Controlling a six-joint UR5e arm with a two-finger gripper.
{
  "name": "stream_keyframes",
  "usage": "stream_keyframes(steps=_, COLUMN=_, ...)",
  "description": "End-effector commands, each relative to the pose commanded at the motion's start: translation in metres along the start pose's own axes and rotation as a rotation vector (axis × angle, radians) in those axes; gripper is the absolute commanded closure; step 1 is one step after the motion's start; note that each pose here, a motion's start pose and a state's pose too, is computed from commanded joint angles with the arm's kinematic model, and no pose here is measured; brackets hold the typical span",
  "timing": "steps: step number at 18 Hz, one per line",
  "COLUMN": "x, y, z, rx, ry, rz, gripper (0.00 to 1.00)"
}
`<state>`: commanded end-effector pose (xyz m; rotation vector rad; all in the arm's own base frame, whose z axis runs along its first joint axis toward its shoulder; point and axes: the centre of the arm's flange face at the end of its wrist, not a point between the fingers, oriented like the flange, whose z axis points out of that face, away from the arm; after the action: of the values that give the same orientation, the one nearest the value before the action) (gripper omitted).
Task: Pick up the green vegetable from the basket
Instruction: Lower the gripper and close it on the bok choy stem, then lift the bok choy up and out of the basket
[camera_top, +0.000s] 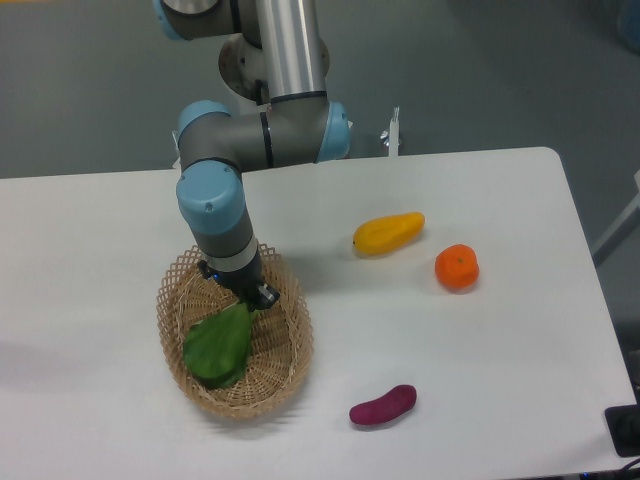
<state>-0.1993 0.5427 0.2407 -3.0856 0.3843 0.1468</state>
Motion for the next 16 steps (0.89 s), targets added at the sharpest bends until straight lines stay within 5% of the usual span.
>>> stream_keyframes(steps=9, x=-0.044, y=0.019, z=-0.054, rx=0.073, ry=-0.046, rz=-0.032, gripper=0.79)
stream_keyframes(steps=16, x=-0.129, y=0.059, z=-0.113, rx=0.114, ry=-0.009, rz=-0.072, gripper=0.78)
